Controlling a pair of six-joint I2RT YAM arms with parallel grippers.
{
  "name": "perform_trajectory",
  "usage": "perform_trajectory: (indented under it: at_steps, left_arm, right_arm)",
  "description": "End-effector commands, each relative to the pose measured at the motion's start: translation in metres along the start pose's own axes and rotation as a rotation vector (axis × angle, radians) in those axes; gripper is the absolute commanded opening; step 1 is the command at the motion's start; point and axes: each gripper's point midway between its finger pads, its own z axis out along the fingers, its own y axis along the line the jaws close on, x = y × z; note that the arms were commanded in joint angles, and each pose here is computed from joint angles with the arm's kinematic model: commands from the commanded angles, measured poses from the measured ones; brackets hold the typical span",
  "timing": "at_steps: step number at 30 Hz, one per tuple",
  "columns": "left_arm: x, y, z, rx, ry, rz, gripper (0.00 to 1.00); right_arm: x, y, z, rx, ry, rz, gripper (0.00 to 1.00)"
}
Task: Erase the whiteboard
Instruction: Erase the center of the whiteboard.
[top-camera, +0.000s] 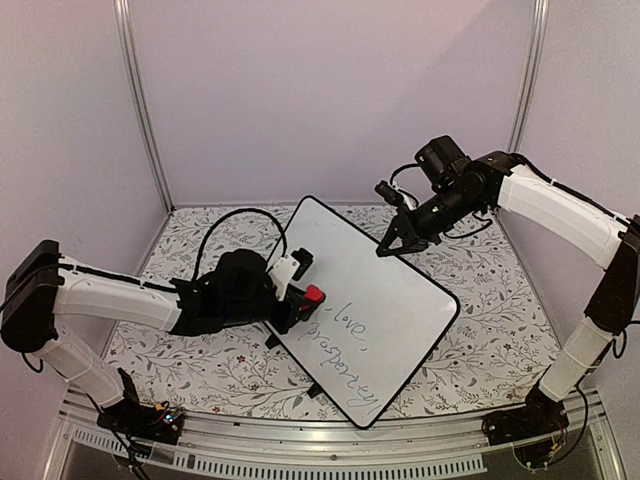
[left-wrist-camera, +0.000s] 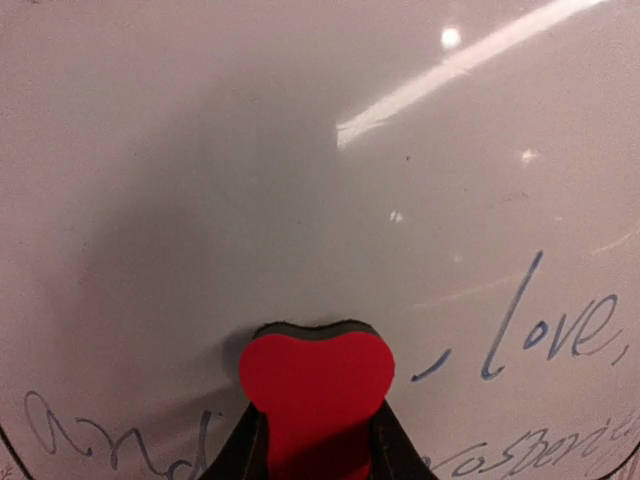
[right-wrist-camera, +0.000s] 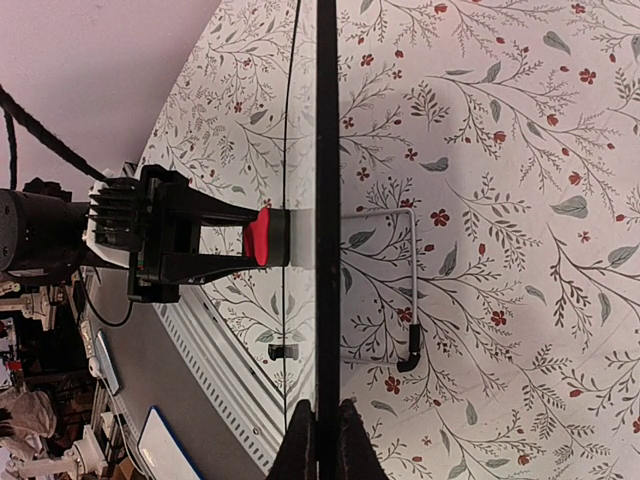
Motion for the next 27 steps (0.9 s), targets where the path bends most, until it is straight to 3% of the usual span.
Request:
perform_trajectory:
  at_steps: [1, 19, 27]
  left_arm:
    - [0.042, 0.000, 0.000, -0.008, 0.128, 0.003, 0.00]
    - [0.051, -0.002, -0.008, -0.012, 0.145, 0.002, 0.00]
    - [0.033, -0.023, -0.005, 0.045, 0.099, 0.040, 0.00]
  right_arm:
    - [-0.004, 0.015, 0.006, -0.048, 0.001, -0.069, 0.00]
    - [-0.003, 0.015, 0.006, -0.047, 0.003, -0.070, 0.00]
    - [-0.003, 0.014, 0.007, -0.046, 0.006, -0.068, 0.00]
